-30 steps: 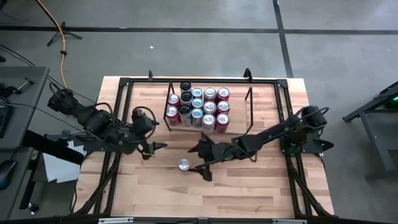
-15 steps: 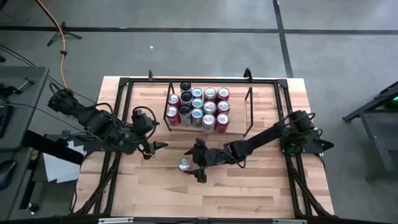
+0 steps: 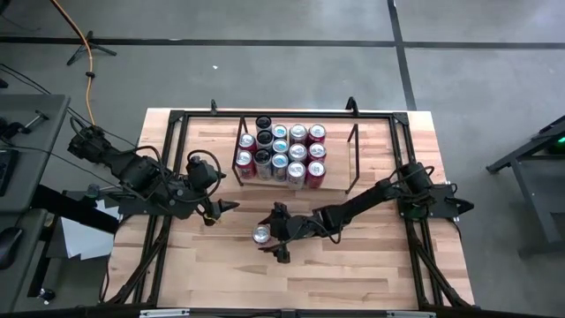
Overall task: Place canned beverage on shelf
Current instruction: Put the red-white soda can on the shelf
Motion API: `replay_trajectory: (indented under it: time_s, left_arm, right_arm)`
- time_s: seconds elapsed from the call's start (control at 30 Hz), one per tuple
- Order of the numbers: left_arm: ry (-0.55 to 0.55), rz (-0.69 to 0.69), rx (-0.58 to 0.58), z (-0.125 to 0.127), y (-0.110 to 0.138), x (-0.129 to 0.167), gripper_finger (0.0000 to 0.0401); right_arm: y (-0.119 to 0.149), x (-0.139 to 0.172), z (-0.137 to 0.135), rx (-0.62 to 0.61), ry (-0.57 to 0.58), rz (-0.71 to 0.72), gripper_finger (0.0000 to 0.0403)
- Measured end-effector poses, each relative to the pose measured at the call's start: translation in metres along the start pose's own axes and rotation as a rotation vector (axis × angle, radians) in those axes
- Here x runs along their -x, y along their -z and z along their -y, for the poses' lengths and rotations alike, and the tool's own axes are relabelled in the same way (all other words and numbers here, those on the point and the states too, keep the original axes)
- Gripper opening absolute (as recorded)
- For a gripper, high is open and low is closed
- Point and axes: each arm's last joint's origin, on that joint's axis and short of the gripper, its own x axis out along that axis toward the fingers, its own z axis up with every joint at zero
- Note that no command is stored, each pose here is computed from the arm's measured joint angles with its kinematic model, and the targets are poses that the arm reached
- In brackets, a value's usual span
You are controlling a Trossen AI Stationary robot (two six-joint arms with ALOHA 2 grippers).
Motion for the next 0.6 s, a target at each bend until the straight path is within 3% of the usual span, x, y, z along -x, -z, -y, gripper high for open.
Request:
replay_trajectory:
  time_s: [0.13, 0.3, 0.4, 0.6]
  left_arm:
    - [0.000, 0.000, 0.000, 0.000, 0.000, 0.000, 0.0395]
    - [0.000, 0.000, 0.000, 0.000, 0.000, 0.000, 0.0395]
    - [0.008, -0.005, 0.002, -0.001, 0.000, 0.001, 0.0395]
    - [0.031, 0.017, 0.018, -0.010, -0.003, 0.011, 0.0395]
  right_arm:
    - [0.000, 0.000, 0.000, -0.027, -0.001, 0.007, 0.0348]
    - [-0.002, 0.000, 0.000, -0.057, 0.011, 0.023, 0.0285]
    - [-0.006, 0.004, 0.001, -0.054, 0.029, 0.026, 0.0285]
    - [-0.064, 0.056, 0.011, -0.021, 0.048, 0.086, 0.0285]
